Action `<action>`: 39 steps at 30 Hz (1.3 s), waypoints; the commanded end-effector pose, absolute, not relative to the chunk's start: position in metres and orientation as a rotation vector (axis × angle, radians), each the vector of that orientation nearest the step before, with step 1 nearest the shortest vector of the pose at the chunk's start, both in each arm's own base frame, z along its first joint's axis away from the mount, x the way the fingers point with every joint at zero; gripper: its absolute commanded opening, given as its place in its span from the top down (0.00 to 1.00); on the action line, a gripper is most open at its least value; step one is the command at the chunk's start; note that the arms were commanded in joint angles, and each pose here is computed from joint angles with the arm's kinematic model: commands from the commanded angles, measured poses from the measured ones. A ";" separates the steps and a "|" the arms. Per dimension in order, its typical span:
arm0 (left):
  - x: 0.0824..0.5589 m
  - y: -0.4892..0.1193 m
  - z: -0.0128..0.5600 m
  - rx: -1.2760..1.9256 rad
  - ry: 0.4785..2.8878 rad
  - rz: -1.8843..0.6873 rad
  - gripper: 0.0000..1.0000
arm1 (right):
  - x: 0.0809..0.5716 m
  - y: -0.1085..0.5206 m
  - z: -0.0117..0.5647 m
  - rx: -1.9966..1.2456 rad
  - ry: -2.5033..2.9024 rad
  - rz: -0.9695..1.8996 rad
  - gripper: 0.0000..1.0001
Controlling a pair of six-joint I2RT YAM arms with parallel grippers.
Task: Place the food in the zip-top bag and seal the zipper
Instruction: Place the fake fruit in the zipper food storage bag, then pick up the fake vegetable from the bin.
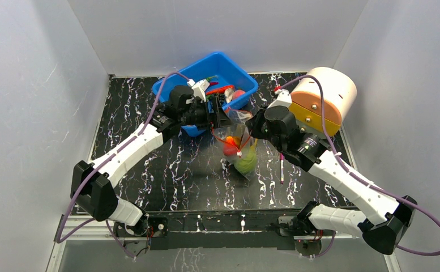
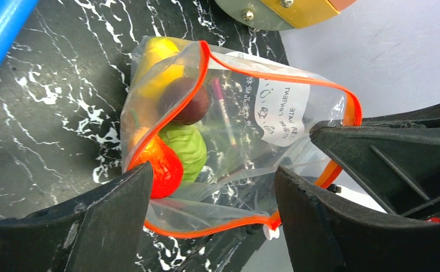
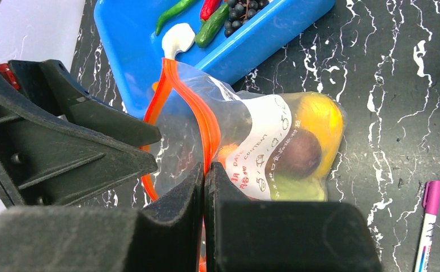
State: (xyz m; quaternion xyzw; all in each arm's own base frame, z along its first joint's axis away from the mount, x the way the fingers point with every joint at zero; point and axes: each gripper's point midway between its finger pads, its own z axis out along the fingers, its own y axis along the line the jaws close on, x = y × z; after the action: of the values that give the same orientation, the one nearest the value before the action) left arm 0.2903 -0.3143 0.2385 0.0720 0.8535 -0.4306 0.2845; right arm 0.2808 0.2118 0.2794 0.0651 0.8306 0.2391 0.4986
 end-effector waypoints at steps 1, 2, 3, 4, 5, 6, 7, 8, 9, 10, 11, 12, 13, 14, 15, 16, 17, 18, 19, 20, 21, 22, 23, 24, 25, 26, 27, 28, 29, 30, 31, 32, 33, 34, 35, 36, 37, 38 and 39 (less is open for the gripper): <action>0.290 -0.300 0.269 0.309 2.200 -1.033 0.23 | 0.285 0.202 0.310 0.184 1.895 0.590 1.00; 0.293 -0.295 0.271 0.313 2.193 -0.991 0.23 | 0.285 0.200 0.309 0.190 1.897 0.579 1.00; 0.295 -0.291 0.272 0.319 2.189 -0.954 0.23 | 0.285 0.198 0.310 0.195 1.896 0.570 1.00; 0.298 -0.287 0.273 0.325 2.183 -0.914 0.22 | 0.285 0.197 0.310 0.196 1.896 0.562 1.00; 0.301 -0.282 0.274 0.329 2.181 -0.868 0.21 | 0.285 0.195 0.311 0.195 1.895 0.554 1.00; 0.305 -0.277 0.273 0.331 2.185 -0.823 0.21 | 0.285 0.194 0.312 0.193 1.894 0.548 1.00; 0.310 -0.272 0.272 0.330 2.190 -0.772 0.21 | 0.285 0.193 0.312 0.193 1.894 0.545 1.00; 0.314 -0.266 0.271 0.332 2.197 -0.721 0.21 | 0.284 0.193 0.313 0.192 1.892 0.548 1.00; 0.320 -0.260 0.267 0.330 2.207 -0.668 0.21 | 0.283 0.194 0.314 0.188 1.892 0.553 1.00; 0.326 -0.254 0.265 0.327 2.211 -0.612 0.21 | 0.283 0.194 0.315 0.187 1.892 0.556 1.00; 0.332 -0.247 0.261 0.323 2.216 -0.558 0.21 | 0.282 0.194 0.315 0.186 1.891 0.562 1.00; 0.339 -0.240 0.257 0.315 2.223 -0.507 0.22 | 0.282 0.194 0.316 0.185 1.890 0.563 1.00; 0.345 -0.233 0.251 0.310 2.235 -0.463 0.23 | 0.282 0.194 0.315 0.184 1.891 0.563 1.00; 0.352 -0.226 0.247 0.303 2.243 -0.424 0.23 | 0.282 0.195 0.316 0.180 1.891 0.567 1.00; 0.357 -0.221 0.242 0.307 2.255 -0.393 0.24 | 0.282 0.196 0.316 0.175 1.895 0.568 1.00; 0.364 -0.214 0.237 0.303 2.269 -0.361 0.26 | 0.282 0.197 0.316 0.169 1.897 0.570 1.00; 0.370 -0.208 0.233 0.296 2.282 -0.335 0.28 | 0.282 0.198 0.317 0.165 1.897 0.572 1.00; 0.376 -0.204 0.229 0.286 2.292 -0.320 0.30 | 0.282 0.198 0.318 0.164 1.896 0.575 1.00; 0.382 -0.199 0.226 0.281 2.300 -0.307 0.31 | 0.281 0.198 0.318 0.162 1.896 0.577 1.00; 0.388 -0.195 0.224 0.277 2.304 -0.291 0.32 | 0.281 0.198 0.318 0.162 1.894 0.578 1.00; 0.393 -0.191 0.223 0.276 2.301 -0.273 0.32 | 0.281 0.198 0.319 0.160 1.891 0.579 1.00; 0.400 -0.186 0.223 0.268 2.298 -0.251 0.32 | 0.281 0.198 0.320 0.158 1.887 0.581 1.00; 0.406 -0.181 0.221 0.254 2.300 -0.228 0.32 | 0.281 0.198 0.321 0.155 1.884 0.582 1.00; 0.412 -0.176 0.219 0.240 2.305 -0.205 0.32 | 0.281 0.199 0.321 0.150 1.884 0.583 1.00; 0.419 -0.171 0.216 0.228 2.307 -0.171 0.32 | 0.282 0.200 0.321 0.145 1.883 0.586 1.00; 0.425 -0.167 0.214 0.227 2.306 -0.141 0.32 | 0.282 0.202 0.321 0.140 1.884 0.591 1.00; 0.432 -0.163 0.209 0.230 2.306 -0.098 0.32 | 0.282 0.203 0.320 0.136 1.887 0.595 1.00; 0.439 -0.159 0.205 0.234 2.300 -0.048 0.31 | 0.282 0.205 0.319 0.133 1.889 0.600 1.00; 0.446 -0.155 0.200 0.234 2.301 -0.010 0.31 | 0.282 0.206 0.318 0.128 1.893 0.604 1.00; 0.452 -0.151 0.196 0.235 2.304 0.022 0.31 | 0.282 0.207 0.318 0.128 1.894 0.606 1.00; 0.458 -0.149 0.192 0.234 2.310 0.044 0.31 | 0.282 0.207 0.318 0.128 1.894 0.606 1.00; 0.464 -0.148 0.189 0.235 2.316 0.052 0.31 | 0.283 0.206 0.318 0.129 1.891 0.605 1.00; 0.469 -0.149 0.186 0.238 2.322 0.053 0.31 | 0.283 0.206 0.320 0.132 1.886 0.605 1.00; 0.473 -0.150 0.185 0.239 2.323 0.051 0.31 | 0.283 0.205 0.321 0.134 1.883 0.601 1.00; 0.478 -0.151 0.181 0.245 2.328 0.050 0.31 | 0.283 0.204 0.322 0.136 1.880 0.600 1.00; 0.481 -0.153 0.179 0.253 2.328 0.048 0.31 | 0.282 0.202 0.323 0.139 1.875 0.598 1.00; 0.485 -0.154 0.179 0.257 2.327 0.050 0.31 | 0.282 0.201 0.323 0.142 1.874 0.596 1.00; 0.488 -0.154 0.176 0.255 2.332 0.058 0.31 | 0.282 0.201 0.323 0.142 1.872 0.595 1.00; 0.491 -0.153 0.173 0.253 2.337 0.066 0.31 | 0.281 0.201 0.323 0.143 1.873 0.598 1.00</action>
State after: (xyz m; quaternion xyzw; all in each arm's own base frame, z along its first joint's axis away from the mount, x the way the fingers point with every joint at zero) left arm 0.4755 -0.1600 0.1563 0.0988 0.9258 0.0076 0.3649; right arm 0.2760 0.2021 0.2821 0.0468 0.8311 0.2222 0.5076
